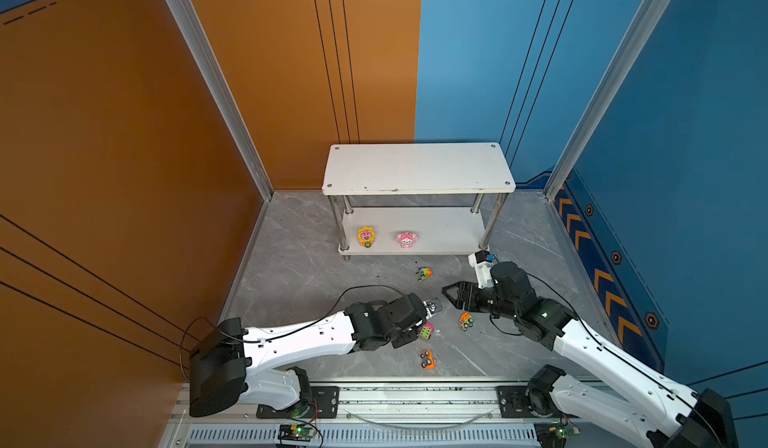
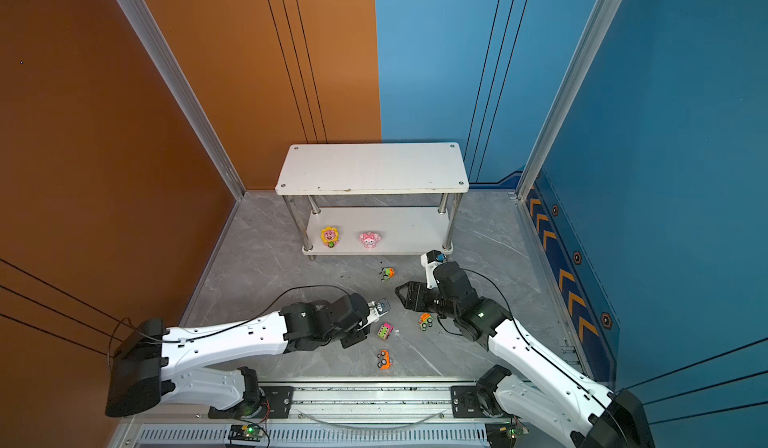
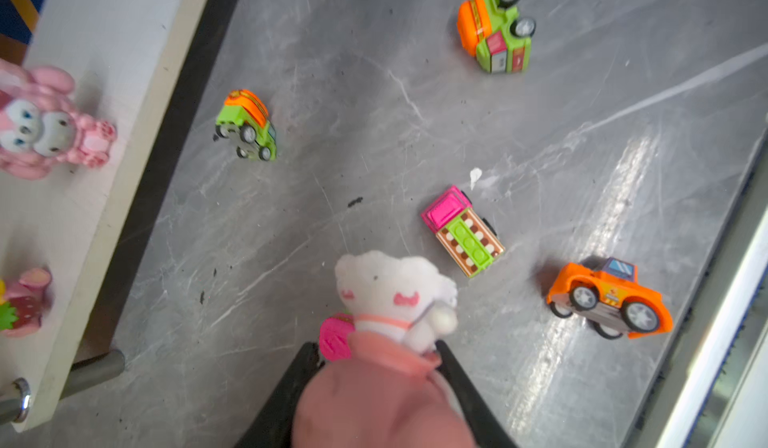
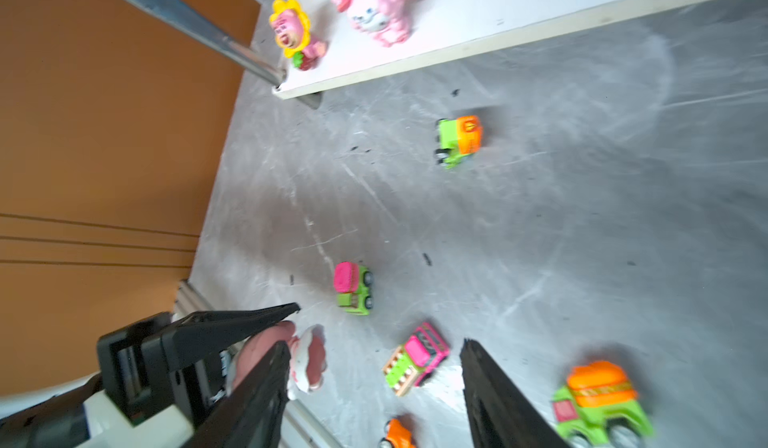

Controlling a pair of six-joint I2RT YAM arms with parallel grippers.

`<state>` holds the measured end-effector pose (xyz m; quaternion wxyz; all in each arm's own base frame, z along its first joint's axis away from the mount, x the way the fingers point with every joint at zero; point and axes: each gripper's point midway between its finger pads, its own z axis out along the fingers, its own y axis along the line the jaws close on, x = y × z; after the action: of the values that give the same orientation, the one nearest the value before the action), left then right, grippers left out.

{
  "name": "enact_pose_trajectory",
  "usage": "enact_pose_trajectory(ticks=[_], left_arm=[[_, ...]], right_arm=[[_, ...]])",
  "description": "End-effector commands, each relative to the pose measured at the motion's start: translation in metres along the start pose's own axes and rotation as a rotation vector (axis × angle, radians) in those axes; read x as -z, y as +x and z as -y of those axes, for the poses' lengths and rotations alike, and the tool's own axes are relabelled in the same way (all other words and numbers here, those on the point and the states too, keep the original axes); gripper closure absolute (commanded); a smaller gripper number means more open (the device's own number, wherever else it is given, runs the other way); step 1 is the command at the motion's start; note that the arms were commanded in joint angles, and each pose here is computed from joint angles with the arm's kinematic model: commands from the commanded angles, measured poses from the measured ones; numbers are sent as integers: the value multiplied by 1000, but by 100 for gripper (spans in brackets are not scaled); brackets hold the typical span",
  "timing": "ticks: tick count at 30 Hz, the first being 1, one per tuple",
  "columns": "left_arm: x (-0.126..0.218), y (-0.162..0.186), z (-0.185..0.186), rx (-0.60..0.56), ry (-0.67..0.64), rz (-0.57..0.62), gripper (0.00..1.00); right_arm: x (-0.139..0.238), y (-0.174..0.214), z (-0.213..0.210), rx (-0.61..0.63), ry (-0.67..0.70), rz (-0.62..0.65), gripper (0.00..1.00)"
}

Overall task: Place and organize the plastic toys onto the shelf
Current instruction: 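Open the right gripper and withdraw it while the left gripper keeps the figure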

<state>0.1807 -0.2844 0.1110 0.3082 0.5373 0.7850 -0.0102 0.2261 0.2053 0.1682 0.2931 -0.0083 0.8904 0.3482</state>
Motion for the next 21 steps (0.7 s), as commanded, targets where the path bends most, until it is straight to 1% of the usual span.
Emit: enact_pose_trajectory(ticks=[1,3,6,7,8,13,15,18,21], left_arm=[[10,22,6,-9,23,-153,98],[12,28,13,-19,70,-196,95],[16,39,18,-34,102,-280,94],[17,46,19,-42,112,-318,94],[21,45,21,-44,128,-339,94],[30,72,22,-61,147,-505,98],[32,75,27,-43,186,-523,99],[31,76,32,-45,220,-538,96],[25,82,37,-52,235,-603,96]], right_arm=[[9,15,36,-2,126,-13,34],[11,15,41,-19,123,9,34],[14,15,46,-36,119,23,34],[14,15,47,-38,118,23,34],[15,16,48,-41,119,23,34],[16,19,53,-51,116,28,34],[15,20,54,-60,110,33,34],[14,21,56,-68,103,30,34],[14,22,58,-73,104,28,34]])
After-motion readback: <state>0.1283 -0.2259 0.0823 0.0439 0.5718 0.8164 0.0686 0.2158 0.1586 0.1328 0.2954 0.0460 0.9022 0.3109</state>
